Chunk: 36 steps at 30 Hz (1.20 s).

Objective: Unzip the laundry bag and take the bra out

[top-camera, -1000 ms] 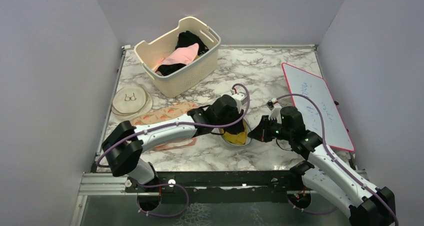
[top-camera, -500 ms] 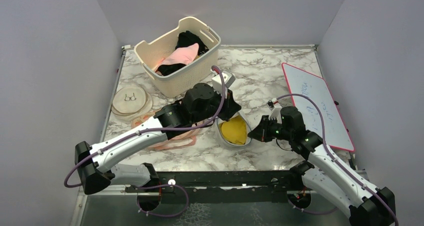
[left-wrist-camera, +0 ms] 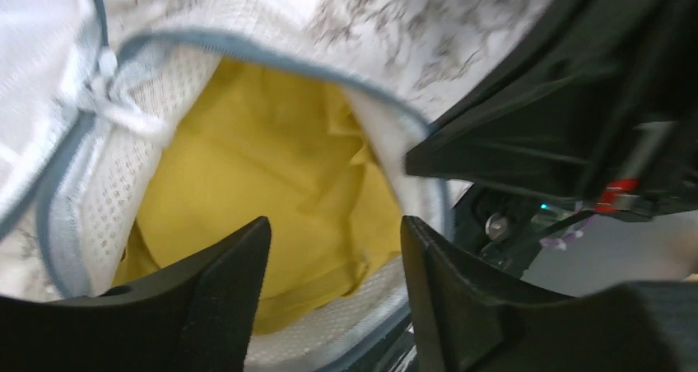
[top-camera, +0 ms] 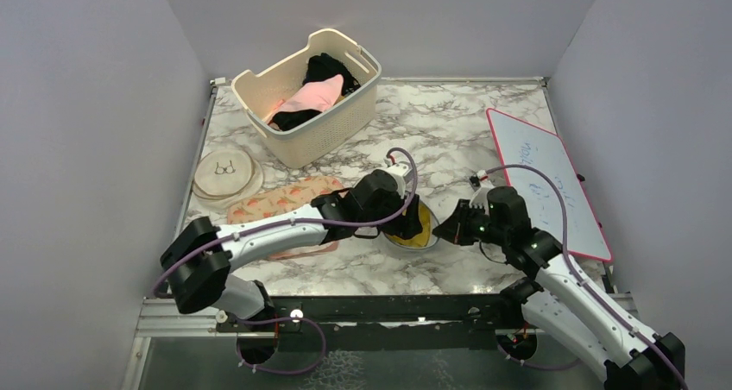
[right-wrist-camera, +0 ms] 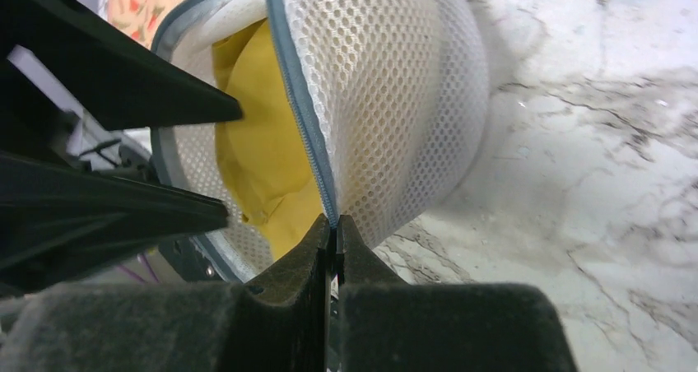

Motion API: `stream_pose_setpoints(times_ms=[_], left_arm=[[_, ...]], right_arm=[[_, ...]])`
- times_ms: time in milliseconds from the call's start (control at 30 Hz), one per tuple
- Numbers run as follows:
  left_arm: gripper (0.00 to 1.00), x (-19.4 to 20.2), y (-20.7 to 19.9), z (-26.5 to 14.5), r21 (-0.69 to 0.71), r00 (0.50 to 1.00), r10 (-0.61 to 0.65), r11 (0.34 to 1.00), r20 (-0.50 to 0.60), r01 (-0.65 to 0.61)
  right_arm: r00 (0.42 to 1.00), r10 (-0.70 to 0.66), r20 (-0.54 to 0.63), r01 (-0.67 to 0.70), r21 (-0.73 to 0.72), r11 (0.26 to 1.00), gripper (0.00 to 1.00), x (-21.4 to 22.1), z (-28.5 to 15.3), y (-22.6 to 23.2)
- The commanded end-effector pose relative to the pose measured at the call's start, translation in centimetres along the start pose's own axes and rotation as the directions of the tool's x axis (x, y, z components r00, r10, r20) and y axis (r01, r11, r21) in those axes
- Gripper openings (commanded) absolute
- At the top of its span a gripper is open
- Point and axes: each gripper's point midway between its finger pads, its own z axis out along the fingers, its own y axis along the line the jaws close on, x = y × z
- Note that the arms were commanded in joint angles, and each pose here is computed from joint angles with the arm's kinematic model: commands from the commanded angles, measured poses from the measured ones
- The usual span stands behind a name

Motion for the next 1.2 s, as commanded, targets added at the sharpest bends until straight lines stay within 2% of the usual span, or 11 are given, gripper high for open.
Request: stream_pose_setpoints(times_ms=[0,100,267,467,533,667,867,933,1033,1067,1167], left_arm=[[0.54,-0.2,-1.9,2.3,0.095,0.999,-0.052,0.994,0.010,0.050],[0.56,0.7,-2.0,4.0,0.085,1.000,-0.022,0.996,-0.018,0.024],[0.52,1.2,-1.7,5.3,0.055,1.000,0.009,0.998,-0.027,-0.007],[0.40,1.2,0.8,6.0,-0.108,0.997,0.076,0.991,-0.016,-0.078],[0.42,1.5,1.1,6.3,-0.142,0.994,0.108,0.984,-0.030,-0.111],[0.56,2.9,1.7,7.7,-0.200,0.987,0.141,0.968,-0.073,-0.153],[0.53,4.7,4.5,9.7,-0.343,0.970,0.190,0.910,-0.150,-0.232],[0.47,4.9,5.0,10.1,-0.367,0.963,0.209,0.893,-0.173,-0.260],[0.18,4.5,5.4,10.0,-0.395,0.956,0.226,0.873,-0.190,-0.285],[0.12,4.1,5.2,9.8,-0.394,0.956,0.230,0.874,-0.183,-0.286],[0.00,2.9,4.0,8.9,-0.362,0.958,0.241,0.889,-0.153,-0.281]], right_arm=[[0.991,0.108,0.084,-0.119,0.139,0.983,0.01,-0.6,-0.7,-2.1],[0.991,0.101,0.084,-0.112,0.138,0.984,0.01,-0.4,-0.9,-2.2],[0.994,0.086,0.068,-0.093,0.117,0.989,0.01,-0.4,-0.8,-1.8],[0.995,0.085,0.053,-0.090,0.102,0.991,0.01,-0.3,-0.6,-1.5],[0.995,0.080,0.053,-0.085,0.099,0.991,0.01,-0.3,-0.6,-1.4],[0.996,0.073,0.051,-0.079,0.111,0.991,0.01,-0.5,-0.8,-1.5],[0.995,0.070,0.068,-0.078,0.133,0.988,0.01,-0.6,-1.1,-1.9],[0.995,0.070,0.069,-0.079,0.133,0.988,0.01,-0.5,-0.9,-2.0],[0.995,0.072,0.063,-0.079,0.126,0.989,0.01,-0.4,-0.7,-2.0],[0.996,0.074,0.059,-0.081,0.127,0.989,0.01,-0.4,-0.6,-2.0],[0.995,0.081,0.053,-0.087,0.133,0.987,0.01,-0.3,-0.5,-2.1]])
